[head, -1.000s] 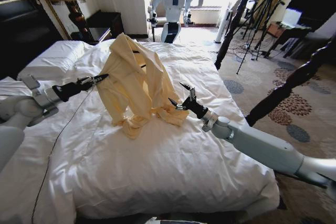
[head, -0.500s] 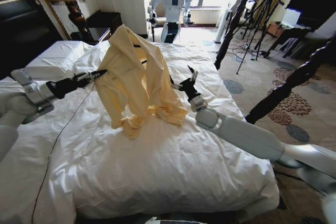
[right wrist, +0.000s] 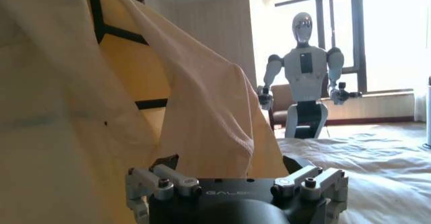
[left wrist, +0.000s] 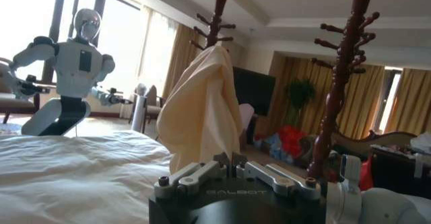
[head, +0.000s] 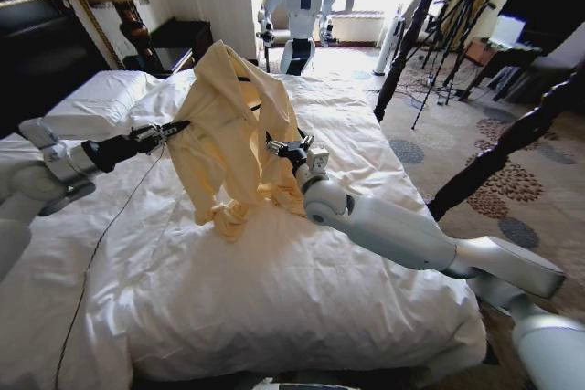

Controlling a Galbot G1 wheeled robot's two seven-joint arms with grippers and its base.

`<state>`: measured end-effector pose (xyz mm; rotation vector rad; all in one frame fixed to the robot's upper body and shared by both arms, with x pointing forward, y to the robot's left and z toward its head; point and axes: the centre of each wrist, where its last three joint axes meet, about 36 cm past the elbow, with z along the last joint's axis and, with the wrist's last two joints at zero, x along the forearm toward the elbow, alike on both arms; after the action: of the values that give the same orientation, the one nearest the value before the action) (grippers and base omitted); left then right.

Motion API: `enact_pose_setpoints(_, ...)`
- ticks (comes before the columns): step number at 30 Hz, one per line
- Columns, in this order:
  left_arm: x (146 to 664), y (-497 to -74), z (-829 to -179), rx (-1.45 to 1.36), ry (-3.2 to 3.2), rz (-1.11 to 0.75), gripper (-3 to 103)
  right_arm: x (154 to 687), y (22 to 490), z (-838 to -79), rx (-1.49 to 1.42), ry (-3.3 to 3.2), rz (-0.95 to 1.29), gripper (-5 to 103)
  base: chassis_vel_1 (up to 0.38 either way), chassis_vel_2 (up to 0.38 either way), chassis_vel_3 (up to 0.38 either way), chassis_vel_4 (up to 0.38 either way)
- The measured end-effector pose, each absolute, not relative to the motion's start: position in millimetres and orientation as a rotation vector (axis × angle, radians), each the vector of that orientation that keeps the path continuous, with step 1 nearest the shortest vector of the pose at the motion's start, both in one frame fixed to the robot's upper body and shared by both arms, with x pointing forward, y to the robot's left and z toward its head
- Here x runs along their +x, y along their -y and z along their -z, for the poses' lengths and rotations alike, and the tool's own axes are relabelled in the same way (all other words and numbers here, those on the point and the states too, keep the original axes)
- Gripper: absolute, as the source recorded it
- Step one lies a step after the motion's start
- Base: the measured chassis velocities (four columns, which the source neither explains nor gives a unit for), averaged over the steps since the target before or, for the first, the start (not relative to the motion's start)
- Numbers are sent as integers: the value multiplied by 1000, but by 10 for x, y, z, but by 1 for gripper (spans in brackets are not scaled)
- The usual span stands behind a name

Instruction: Pick up the clothes from the bed and hang them on the clothes hanger.

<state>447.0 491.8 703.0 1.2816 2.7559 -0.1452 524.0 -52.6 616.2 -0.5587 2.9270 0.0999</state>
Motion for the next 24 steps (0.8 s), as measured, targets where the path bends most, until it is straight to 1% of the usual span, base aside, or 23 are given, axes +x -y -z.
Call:
enact_pose_setpoints(5, 4452, -4872, -7008, 1300, -2752, 146, 2, 5355, 550, -6158, -547, -2927, -85, 100, 0, 0, 0, 0)
enact_pose_setpoints(6, 4449, -4866, -7005, 1302, -2751, 146, 2, 5390, 553, -6152, -542, -2925, -80, 102, 0, 0, 0, 0)
enact_pose_setpoints(7, 4449, -4866, -7005, 1302, -2751, 146, 2, 5390, 553, -6152, -542, -2925, -80, 102, 0, 0, 0, 0)
enact_pose_setpoints(10, 4441, -4865, -6996, 1303, -2753, 147, 2, 5420, 556, -6165, -539, -2901, -62, 88, 0, 0, 0, 0)
enact_pose_setpoints(11, 4441, -4865, -6996, 1303, -2753, 147, 2, 5420, 556, -6165, -539, -2901, -62, 88, 0, 0, 0, 0)
enact_pose_setpoints(13, 4439, -4863, -6996, 1303, -2753, 147, 2, 5401, 561, -6170, -544, -2893, -53, 77, 0, 0, 0, 0)
enact_pose_setpoints(14, 4439, -4863, -6996, 1303, -2753, 147, 2, 5401, 561, -6170, -544, -2893, -53, 77, 0, 0, 0, 0)
enact_pose_setpoints(18, 4432, -4843, -7005, 1309, -2749, 142, 2, 5401, 587, -6159, -539, -2886, -41, 55, 0, 0, 0, 0)
enact_pose_setpoints(20, 4430, -4836, -7003, 1312, -2747, 143, 2, 5403, 592, -6162, -538, -2885, -39, 55, 0, 0, 0, 0)
enact_pose_setpoints(22, 4424, -4815, -6992, 1319, -2744, 145, 2, 5414, 604, -6168, -531, -2884, -34, 44, 0, 0, 0, 0)
enact_pose_setpoints(23, 4424, -4815, -6992, 1319, -2744, 145, 2, 5414, 604, -6168, -531, -2884, -34, 44, 0, 0, 0, 0)
enact_pose_setpoints(24, 4421, -4808, -6989, 1322, -2743, 146, 2, 5422, 612, -6173, -525, -2883, -31, 39, 0, 0, 0, 0)
